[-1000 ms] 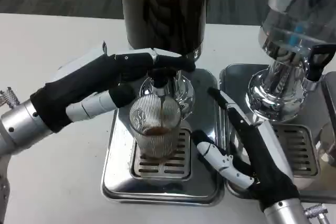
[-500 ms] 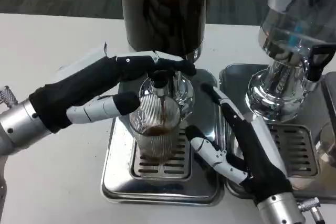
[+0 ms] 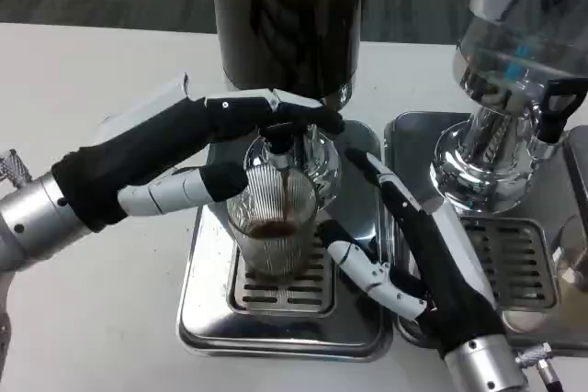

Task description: Grasp the cup under the faucet to collect the drink, then remove the cup.

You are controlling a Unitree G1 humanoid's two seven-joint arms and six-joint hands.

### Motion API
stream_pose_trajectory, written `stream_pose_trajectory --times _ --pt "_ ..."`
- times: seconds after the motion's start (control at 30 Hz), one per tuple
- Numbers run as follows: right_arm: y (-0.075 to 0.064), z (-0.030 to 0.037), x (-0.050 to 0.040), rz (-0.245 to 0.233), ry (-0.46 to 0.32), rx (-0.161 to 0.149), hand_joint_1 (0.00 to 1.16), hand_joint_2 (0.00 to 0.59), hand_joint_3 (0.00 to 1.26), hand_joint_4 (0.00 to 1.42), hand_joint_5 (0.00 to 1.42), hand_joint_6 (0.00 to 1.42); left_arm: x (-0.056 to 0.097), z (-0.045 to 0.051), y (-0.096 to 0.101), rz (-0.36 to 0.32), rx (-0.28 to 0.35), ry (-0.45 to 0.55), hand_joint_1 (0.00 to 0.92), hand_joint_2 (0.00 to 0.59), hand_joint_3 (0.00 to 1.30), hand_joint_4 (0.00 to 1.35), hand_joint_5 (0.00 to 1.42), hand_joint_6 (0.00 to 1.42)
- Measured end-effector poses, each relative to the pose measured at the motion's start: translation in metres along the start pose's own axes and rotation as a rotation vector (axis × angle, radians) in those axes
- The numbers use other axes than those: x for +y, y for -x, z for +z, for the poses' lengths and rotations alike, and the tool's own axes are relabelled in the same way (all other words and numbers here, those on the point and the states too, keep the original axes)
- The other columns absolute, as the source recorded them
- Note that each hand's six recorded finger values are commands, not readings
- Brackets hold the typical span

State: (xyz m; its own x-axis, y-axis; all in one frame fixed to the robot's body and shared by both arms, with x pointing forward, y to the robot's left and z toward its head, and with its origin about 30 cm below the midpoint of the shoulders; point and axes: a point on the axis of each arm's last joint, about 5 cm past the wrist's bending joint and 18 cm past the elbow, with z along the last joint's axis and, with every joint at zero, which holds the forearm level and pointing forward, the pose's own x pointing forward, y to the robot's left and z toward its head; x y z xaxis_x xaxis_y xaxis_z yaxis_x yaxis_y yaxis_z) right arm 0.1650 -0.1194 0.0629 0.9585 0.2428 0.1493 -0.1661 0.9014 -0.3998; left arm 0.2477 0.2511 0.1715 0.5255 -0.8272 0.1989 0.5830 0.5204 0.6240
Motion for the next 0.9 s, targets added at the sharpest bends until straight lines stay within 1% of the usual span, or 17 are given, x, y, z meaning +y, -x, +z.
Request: stream_pose_trajectory --times 0.1,0.2,0.3,0.4,0.5,0.57,0.73,0.9 --pt "-0.002 0.0017 0.0014 0.004 -0.004 -0.011 0.38 0.242 0.14 0.09 0.08 0.04 0.0 0.0007 0.001 -0.001 0.0 -0.003 0.0 0.097 0.33 0.24 0.16 0.25" --pt "-0.003 0.002 0.002 0.005 -0.007 -0.012 0.38 0.242 0.14 0.1 0.09 0.05 0.0 0.0009 0.001 0.001 0.0 -0.003 0.0 0.097 0.33 0.24 0.16 0.25" --pt "-0.002 0.0019 0.002 0.003 -0.014 -0.01 0.38 0.242 0.15 0.11 0.11 0.07 0.0 0.001 0.001 0.0 0.001 -0.004 0.0 0.097 0.33 0.24 0.16 0.25" --pt "-0.003 0.0002 0.0029 0.006 -0.025 0.001 0.38 0.242 0.16 0.12 0.12 0.08 0.0 0.0013 0.001 -0.001 0.002 -0.006 0.0 0.097 0.33 0.24 0.16 0.25" --pt "-0.003 -0.0016 0.0048 0.016 -0.041 0.013 0.38 0.242 0.16 0.12 0.12 0.09 0.0 0.0013 0.001 -0.001 0.002 -0.006 0.0 0.097 0.33 0.24 0.16 0.25" --pt "-0.004 -0.001 0.0064 0.021 -0.047 0.011 0.38 0.242 0.16 0.12 0.13 0.09 0.0 0.0014 0.001 -0.001 0.002 -0.006 0.0 0.097 0.33 0.24 0.16 0.25" --pt "-0.012 0.0028 0.0143 0.04 -0.069 -0.011 0.38 0.242 0.16 0.12 0.13 0.09 0.0 0.0013 0.001 -0.001 0.002 -0.005 0.0 0.097 0.33 0.24 0.16 0.25" --pt "-0.012 0.0008 0.0153 0.044 -0.075 0.0 0.38 0.242 0.17 0.13 0.13 0.09 0.0 0.0013 0.001 0.0 0.002 -0.005 0.0 0.097 0.33 0.24 0.16 0.25"
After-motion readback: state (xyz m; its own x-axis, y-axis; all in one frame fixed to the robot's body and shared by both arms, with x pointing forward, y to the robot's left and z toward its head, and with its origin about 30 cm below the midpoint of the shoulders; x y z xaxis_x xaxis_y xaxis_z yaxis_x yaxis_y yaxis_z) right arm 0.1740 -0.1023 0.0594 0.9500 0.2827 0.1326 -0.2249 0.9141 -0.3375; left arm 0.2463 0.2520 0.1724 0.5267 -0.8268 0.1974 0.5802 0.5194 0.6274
